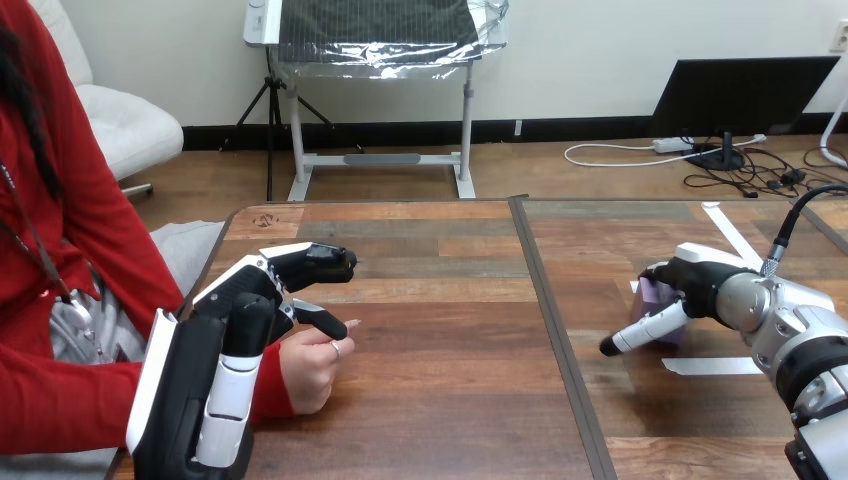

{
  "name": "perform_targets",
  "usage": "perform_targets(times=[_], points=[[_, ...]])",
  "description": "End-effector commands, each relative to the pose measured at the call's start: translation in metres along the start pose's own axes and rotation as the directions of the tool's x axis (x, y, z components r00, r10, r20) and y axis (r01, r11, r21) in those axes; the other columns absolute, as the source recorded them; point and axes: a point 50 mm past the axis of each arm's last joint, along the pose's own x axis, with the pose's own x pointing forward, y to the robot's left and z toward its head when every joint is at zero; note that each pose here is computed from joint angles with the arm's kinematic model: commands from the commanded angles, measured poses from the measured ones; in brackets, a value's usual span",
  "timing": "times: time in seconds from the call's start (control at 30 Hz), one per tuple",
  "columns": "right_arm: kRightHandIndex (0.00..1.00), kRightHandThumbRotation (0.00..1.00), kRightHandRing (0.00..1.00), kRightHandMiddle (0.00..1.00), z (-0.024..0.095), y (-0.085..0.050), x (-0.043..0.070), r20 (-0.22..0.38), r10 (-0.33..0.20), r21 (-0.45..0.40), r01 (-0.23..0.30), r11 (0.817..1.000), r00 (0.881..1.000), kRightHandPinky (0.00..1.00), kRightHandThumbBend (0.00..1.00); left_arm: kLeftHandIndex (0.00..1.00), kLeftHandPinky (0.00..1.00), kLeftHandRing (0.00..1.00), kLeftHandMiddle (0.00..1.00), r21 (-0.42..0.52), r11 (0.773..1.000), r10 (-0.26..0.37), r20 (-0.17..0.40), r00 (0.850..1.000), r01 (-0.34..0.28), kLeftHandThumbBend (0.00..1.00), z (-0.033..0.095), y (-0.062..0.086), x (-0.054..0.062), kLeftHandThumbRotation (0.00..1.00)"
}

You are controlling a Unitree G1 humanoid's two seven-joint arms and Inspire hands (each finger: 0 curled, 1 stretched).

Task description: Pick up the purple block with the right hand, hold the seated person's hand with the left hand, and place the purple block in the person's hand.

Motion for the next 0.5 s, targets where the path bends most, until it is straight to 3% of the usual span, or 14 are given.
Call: perform_targets(times=[0.0,0.47], points=[[0.91,0.29,0.89,0.91,0.0083,-0.0023,0.0000,0.028,0.000,-0.021,0.001,1.000,1.000,0.82,0.89,0.63,0.46,0.69,0.68,-0.006,1.000,0.011,0.064,0.998,-0.011,0.59,0.0053,0.0021,0.0084,1.00],[0.87,0.10,0.81,0.85,0.0071,-0.0106,-0.0019,0.050,-0.034,-0.009,0.035,0.999,0.998,0.75,0.82,0.63,0.46,0.69,0.68,-0.006,1.000,0.004,0.061,0.998,-0.004,0.60,0.0059,0.0030,0.0084,1.00]])
